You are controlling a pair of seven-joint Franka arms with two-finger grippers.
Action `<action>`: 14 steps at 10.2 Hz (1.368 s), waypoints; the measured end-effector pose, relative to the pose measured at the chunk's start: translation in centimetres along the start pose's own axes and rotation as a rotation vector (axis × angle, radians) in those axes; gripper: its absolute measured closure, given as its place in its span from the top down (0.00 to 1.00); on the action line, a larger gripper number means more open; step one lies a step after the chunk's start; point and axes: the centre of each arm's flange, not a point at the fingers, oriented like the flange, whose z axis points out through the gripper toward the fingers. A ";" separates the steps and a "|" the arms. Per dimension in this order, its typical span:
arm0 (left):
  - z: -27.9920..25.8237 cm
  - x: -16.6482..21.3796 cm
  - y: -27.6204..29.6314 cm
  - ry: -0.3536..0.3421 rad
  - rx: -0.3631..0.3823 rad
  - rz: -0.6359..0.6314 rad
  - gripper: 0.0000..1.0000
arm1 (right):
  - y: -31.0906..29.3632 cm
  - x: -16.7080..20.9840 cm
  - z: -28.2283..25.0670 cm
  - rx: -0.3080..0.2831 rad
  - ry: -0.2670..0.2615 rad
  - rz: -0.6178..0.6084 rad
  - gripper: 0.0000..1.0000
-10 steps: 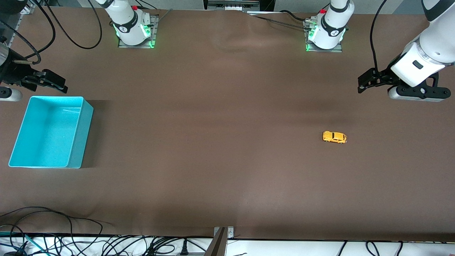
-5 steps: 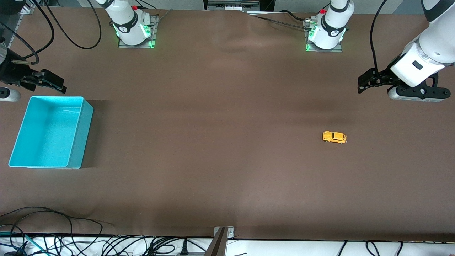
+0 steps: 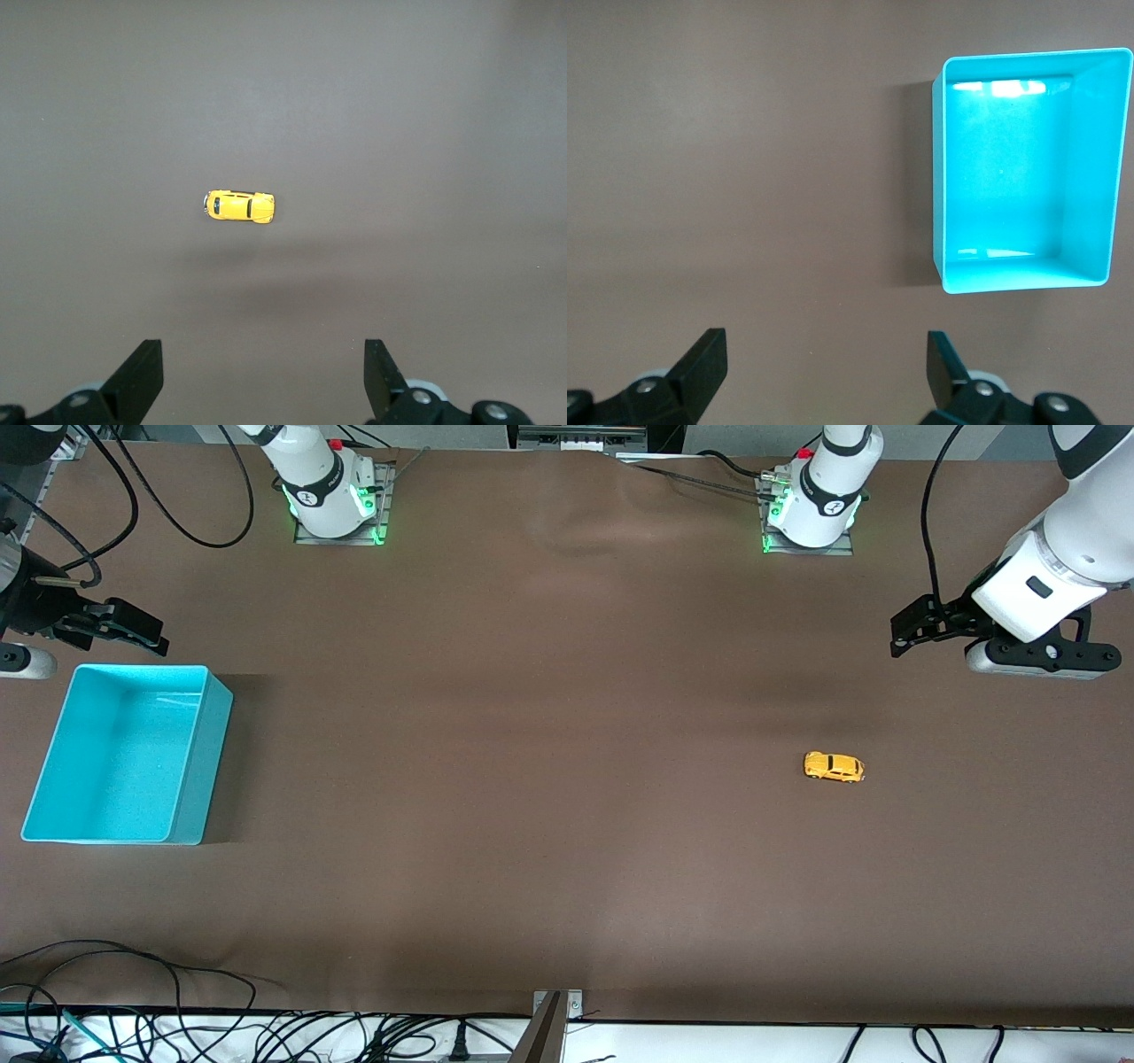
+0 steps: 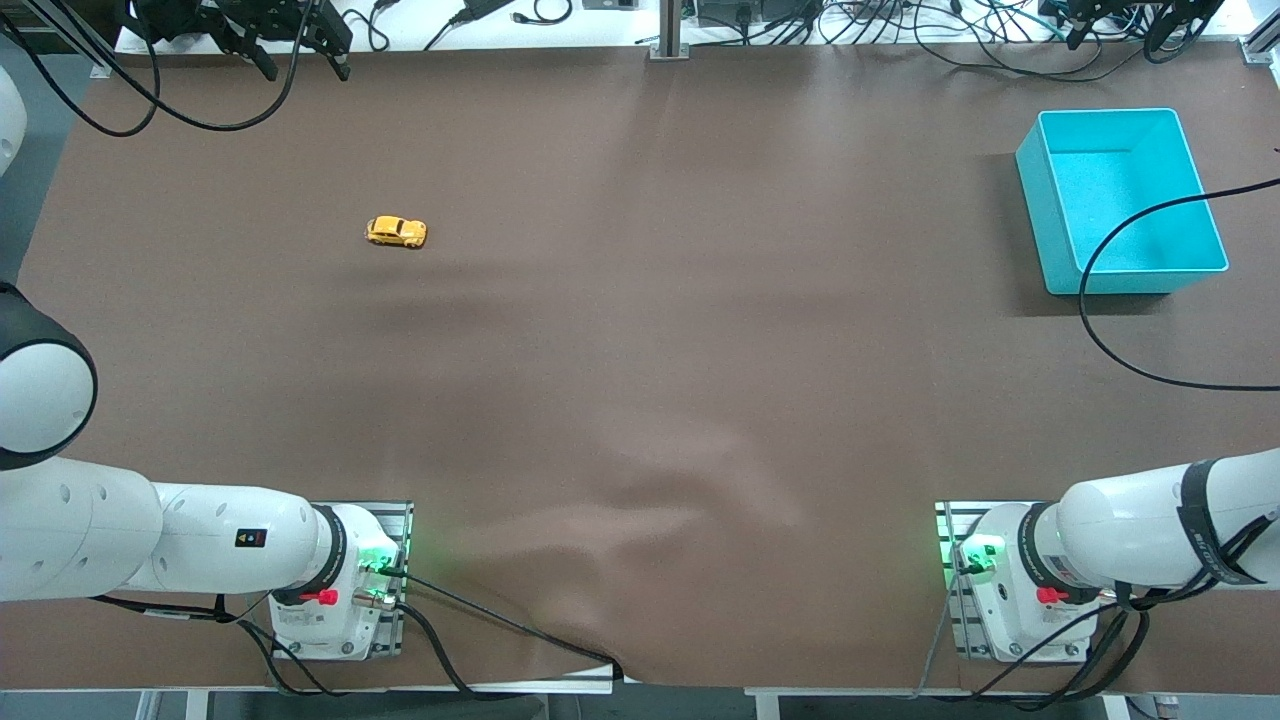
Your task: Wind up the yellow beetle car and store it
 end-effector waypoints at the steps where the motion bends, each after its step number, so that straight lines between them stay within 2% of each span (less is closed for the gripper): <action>1: 0.2 0.1 0.1 -0.005 0.000 0.003 1.00 | 0.0 0.1 0.2 0.000 -0.004 0.000 1.00; 10: 0.6 0.0 1.1 -0.027 0.002 0.027 1.00 | -0.4 0.2 0.4 0.000 -0.008 -0.003 1.00; 12: 0.8 0.1 1.7 -0.034 0.001 0.097 1.00 | -0.4 0.2 0.4 0.000 -0.008 -0.004 1.00; 14: 1.9 0.7 1.1 -0.055 -0.004 0.225 1.00 | -0.4 0.2 0.4 0.000 -0.009 -0.004 1.00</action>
